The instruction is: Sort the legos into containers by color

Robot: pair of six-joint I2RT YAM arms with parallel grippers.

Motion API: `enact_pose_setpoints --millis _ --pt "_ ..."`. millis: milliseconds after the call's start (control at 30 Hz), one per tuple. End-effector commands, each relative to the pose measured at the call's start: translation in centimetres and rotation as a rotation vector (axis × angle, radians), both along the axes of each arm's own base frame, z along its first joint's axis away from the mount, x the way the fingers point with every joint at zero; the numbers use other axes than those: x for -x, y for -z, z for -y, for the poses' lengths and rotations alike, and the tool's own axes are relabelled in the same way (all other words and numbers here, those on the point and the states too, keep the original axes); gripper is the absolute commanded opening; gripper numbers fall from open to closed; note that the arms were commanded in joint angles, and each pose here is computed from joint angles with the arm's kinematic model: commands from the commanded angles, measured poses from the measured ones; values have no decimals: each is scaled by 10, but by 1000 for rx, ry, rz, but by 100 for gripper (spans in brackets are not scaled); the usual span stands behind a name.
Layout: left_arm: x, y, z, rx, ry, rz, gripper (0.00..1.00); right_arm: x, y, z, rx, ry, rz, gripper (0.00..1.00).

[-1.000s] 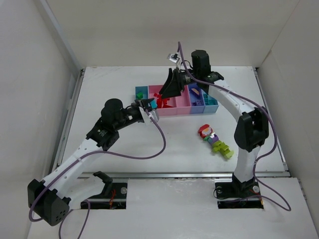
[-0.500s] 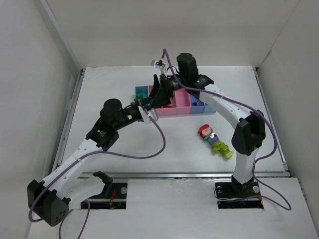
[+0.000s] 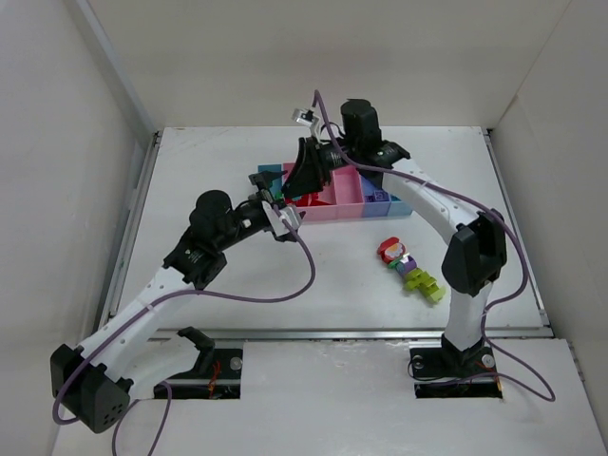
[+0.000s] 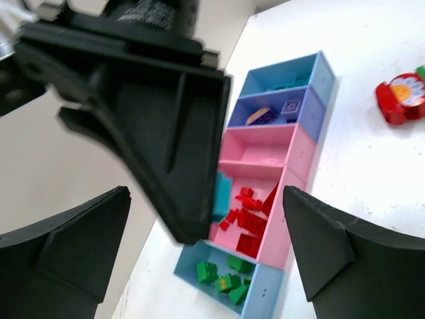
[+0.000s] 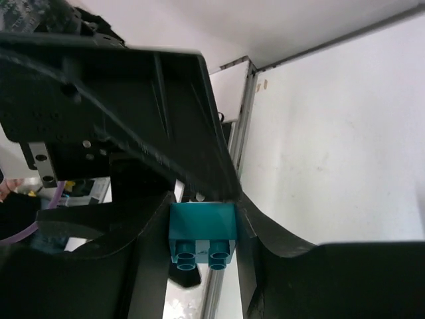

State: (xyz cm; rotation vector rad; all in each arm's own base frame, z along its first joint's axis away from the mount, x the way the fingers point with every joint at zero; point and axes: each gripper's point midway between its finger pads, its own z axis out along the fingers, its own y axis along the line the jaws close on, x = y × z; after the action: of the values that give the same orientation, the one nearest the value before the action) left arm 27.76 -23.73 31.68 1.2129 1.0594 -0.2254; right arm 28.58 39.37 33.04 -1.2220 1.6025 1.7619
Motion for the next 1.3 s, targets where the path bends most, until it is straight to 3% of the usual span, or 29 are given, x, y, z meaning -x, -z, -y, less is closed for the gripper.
enact_pose_setpoints --millis 0,133,167,233,267,333,367,400,533,767,833,900,933,1033,1067,1267 --pt "-6 -6 -13 26 -78 15 100 -11 -7 14 0 65 -3 0" --pt "-3 2 -17 20 -88 -8 100 -60 2 43 54 326 -35 0" --pt "-1 -1 -17 33 -88 -12 100 -95 17 66 142 560 -70 0" --pt "-3 5 -20 43 -115 -39 100 -135 44 102 315 859 -48 0" --pt "-3 5 -20 52 -115 -52 100 -173 65 149 483 1180 21 0" --pt "-3 14 -22 59 -132 -109 100 -191 89 223 747 1532 154 0" --pt "-3 16 -23 58 -143 -124 100 -188 98 225 778 1518 164 0" --pt "-3 19 -23 50 -144 -134 100 -191 108 251 880 1624 208 0" --pt "0 33 -27 43 -160 -175 100 -200 150 292 1068 1640 177 0" --pt "-3 34 -34 55 -201 -156 100 -216 166 316 1087 1713 135 1" --pt "-4 39 -35 49 -211 -163 100 -222 167 315 1082 1715 137 7" --pt "-2 41 -36 49 -211 -163 100 -225 175 312 1114 1685 130 24" --pt "-2 38 -38 54 -220 -155 100 -226 177 312 1123 1680 126 56" --pt "-1 35 -39 60 -219 -148 100 -226 182 308 1126 1652 112 94" --pt "0 40 -39 55 -220 -155 100 -225 178 308 1117 1657 115 99" --pt "1 35 -40 73 -219 -149 100 -214 132 304 1008 1660 145 100"
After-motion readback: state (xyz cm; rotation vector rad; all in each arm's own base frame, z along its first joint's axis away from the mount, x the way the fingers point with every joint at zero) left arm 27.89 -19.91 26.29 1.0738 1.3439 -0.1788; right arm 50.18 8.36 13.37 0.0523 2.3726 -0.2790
